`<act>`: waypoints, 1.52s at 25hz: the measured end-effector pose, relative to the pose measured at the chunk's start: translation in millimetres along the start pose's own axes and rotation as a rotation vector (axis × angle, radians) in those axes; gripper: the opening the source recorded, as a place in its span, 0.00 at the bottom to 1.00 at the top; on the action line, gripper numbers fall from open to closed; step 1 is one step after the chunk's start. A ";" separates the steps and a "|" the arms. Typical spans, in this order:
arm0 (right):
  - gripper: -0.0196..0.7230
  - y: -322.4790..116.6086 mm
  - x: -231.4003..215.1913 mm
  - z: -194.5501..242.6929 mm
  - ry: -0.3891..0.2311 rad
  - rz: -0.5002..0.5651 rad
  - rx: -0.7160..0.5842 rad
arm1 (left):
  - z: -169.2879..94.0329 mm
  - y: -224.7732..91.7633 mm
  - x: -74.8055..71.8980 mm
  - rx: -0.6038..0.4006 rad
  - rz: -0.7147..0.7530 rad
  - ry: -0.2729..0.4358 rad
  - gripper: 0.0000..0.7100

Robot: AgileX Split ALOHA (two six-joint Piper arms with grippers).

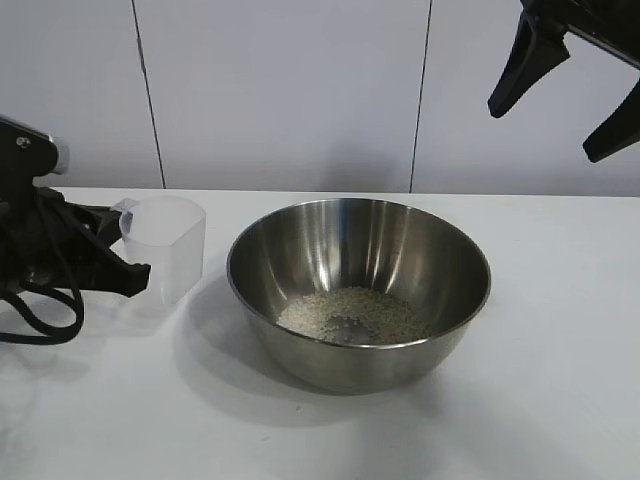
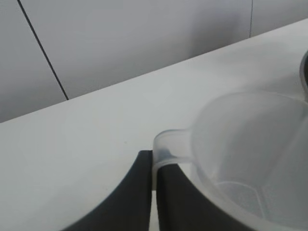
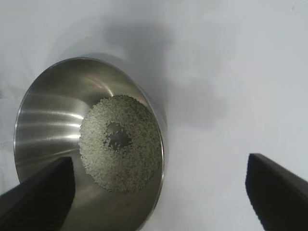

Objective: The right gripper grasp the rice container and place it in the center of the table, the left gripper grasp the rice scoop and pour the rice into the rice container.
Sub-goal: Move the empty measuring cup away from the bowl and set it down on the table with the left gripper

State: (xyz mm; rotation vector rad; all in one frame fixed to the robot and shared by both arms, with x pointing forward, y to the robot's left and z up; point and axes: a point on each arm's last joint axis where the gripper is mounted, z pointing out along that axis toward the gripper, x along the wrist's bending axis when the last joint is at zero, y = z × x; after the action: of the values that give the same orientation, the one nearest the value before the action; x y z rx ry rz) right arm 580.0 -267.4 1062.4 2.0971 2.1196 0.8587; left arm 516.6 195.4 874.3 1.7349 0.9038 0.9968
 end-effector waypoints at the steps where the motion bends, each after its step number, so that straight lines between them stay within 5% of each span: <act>1: 0.92 0.0 0.0 0.0 0.000 0.000 0.000 | 0.3 -1.8 -0.5 0.006 0.000 -0.002 0.02; 17: 0.92 -0.2 0.0 0.0 0.000 0.000 0.002 | 3.5 -24.4 -6.1 0.082 -0.009 -0.020 0.04; 21: 0.92 -0.2 0.0 0.0 0.000 0.000 0.002 | 3.9 -28.7 -7.6 0.096 -0.008 -0.029 0.21; 28: 0.92 -0.4 0.1 0.0 0.001 0.000 0.004 | 3.9 -28.7 -7.6 0.096 -0.012 -0.028 0.69; 38: 0.92 -1.1 0.2 0.0 0.003 0.000 0.012 | -20.7 -46.7 -8.1 0.202 -0.032 -0.008 0.84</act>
State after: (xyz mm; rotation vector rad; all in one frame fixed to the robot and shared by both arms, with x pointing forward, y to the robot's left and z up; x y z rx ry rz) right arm 578.9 -267.1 1062.1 2.1029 2.1317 0.8510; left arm 487.7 210.1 834.0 1.8845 1.0538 0.9030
